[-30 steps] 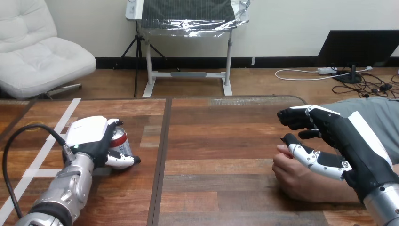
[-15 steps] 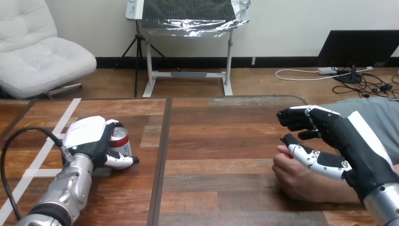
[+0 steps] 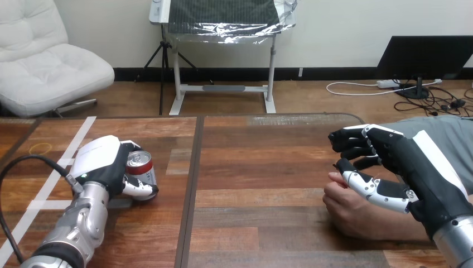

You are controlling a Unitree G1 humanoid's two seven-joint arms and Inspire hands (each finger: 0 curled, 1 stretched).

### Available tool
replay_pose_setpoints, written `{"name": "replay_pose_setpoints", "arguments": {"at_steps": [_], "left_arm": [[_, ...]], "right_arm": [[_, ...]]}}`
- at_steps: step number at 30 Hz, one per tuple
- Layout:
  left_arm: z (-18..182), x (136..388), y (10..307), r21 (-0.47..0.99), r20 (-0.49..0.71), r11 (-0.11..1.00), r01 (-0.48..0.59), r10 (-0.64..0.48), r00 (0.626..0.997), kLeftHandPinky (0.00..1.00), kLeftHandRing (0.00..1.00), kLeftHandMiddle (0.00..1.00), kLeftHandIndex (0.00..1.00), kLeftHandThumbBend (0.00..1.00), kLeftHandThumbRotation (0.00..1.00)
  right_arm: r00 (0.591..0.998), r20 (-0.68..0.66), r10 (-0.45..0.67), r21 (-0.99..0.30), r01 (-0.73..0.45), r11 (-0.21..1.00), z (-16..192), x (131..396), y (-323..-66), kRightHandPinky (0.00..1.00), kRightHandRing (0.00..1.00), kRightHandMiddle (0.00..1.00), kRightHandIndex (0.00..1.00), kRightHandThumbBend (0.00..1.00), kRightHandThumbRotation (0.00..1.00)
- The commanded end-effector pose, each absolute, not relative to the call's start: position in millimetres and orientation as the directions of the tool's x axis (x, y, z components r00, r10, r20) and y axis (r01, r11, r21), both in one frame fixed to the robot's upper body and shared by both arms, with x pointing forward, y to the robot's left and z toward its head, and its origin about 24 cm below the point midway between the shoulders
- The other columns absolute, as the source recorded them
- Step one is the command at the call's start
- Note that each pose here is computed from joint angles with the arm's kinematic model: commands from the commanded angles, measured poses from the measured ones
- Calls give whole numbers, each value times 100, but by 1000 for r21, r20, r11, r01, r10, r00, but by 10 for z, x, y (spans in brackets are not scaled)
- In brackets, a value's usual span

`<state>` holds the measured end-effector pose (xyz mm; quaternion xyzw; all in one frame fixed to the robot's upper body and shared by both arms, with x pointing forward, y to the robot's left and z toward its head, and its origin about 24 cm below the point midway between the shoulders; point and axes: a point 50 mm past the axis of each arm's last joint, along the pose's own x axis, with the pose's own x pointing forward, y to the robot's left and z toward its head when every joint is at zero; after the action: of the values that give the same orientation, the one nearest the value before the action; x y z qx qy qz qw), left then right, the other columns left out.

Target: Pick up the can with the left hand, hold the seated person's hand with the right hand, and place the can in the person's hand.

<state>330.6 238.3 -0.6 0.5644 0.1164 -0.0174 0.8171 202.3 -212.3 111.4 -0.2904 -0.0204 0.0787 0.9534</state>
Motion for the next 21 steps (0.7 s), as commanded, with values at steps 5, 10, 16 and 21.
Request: {"name": "replay_pose_setpoints", "arguments": {"at_steps": [5,10,16,21], "left_arm": [[97,3381,2337,910,-152,401,102,95,984,39,45,52,54,70,0],[102,3383,2339,906,-154,410,104,92,984,37,44,51,53,70,0],[107,3384,2342,905,-152,414,102,91,984,37,43,51,53,70,0],[116,3389,2350,903,-150,418,96,97,984,37,44,51,54,70,0]], "right_arm": [[979,83,185,-584,-102,805,1311,2061,-2098,65,73,72,70,34,0],[979,82,186,-584,-104,805,1310,2062,-2097,68,74,73,70,34,0],[979,82,186,-584,-104,805,1309,2062,-2097,69,74,73,70,34,0],[980,75,182,-585,-105,805,1300,2065,-2097,71,75,73,70,35,0]]}}
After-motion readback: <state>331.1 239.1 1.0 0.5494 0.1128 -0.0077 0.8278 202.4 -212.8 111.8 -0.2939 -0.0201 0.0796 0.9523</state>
